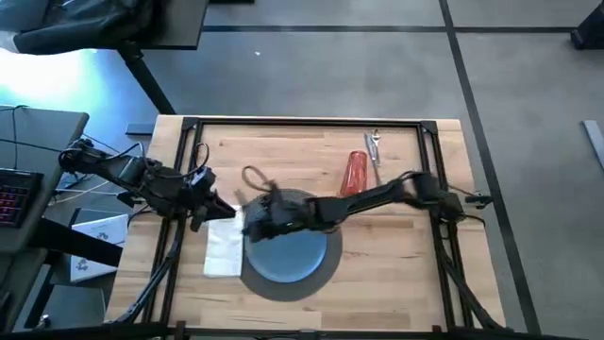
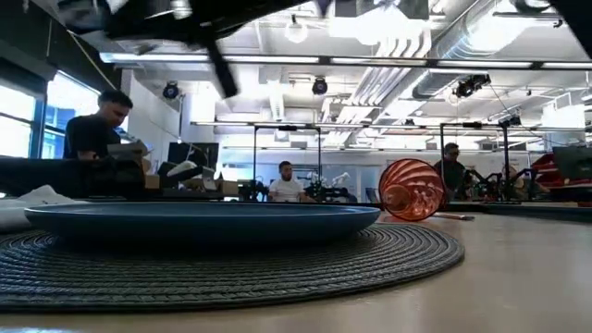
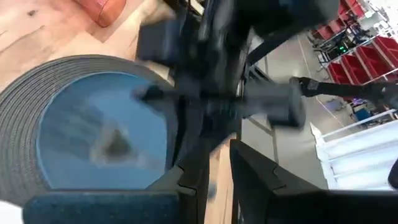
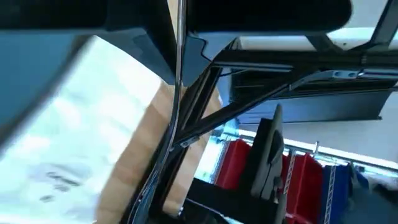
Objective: Set table place
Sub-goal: Put the fork on the white table napkin
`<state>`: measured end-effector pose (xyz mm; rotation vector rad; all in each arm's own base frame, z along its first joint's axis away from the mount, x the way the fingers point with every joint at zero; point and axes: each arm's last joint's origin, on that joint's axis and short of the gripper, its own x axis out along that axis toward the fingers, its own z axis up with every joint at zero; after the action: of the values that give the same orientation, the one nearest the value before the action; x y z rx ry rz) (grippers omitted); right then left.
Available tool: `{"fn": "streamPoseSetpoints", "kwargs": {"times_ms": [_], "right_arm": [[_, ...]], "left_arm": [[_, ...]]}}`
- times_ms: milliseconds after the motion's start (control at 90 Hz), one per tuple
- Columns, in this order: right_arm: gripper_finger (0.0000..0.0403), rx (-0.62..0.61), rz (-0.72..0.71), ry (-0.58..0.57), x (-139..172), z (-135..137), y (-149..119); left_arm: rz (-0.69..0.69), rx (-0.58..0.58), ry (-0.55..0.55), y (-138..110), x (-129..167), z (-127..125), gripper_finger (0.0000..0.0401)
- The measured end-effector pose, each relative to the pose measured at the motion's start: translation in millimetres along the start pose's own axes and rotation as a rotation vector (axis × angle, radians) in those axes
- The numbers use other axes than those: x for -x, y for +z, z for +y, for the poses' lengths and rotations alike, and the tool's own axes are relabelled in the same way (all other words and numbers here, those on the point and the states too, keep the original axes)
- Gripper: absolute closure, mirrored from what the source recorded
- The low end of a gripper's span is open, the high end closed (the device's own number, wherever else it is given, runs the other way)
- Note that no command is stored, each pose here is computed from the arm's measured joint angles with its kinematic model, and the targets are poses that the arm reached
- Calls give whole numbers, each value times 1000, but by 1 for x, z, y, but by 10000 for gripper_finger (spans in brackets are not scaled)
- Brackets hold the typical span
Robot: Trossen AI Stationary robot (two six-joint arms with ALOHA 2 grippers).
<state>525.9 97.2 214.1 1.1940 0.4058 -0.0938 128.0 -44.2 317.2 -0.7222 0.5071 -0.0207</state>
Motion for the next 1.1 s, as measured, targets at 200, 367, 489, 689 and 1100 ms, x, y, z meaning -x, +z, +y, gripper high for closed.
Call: {"fn": "streamPoseSetpoints", "kwargs": {"times_ms": [200, 367, 489, 689, 1100], "right_arm": [[403, -40, 87, 41, -58, -27, -6], [403, -102, 132, 92, -90, -43, -8], [403, -176, 105, 129, -99, -63, -9], [403, -279, 55, 84, -100, -79, -10], [388, -306, 43, 49, -100, -82, -11]], "left_arm": [[44, 6, 9, -3, 1, 2, 350], [63, 2, 35, -5, 1, 5, 350], [77, 1, 46, -6, 1, 6, 350], [97, 20, 69, -8, 1, 8, 350], [108, 18, 83, -9, 1, 10, 350]]}}
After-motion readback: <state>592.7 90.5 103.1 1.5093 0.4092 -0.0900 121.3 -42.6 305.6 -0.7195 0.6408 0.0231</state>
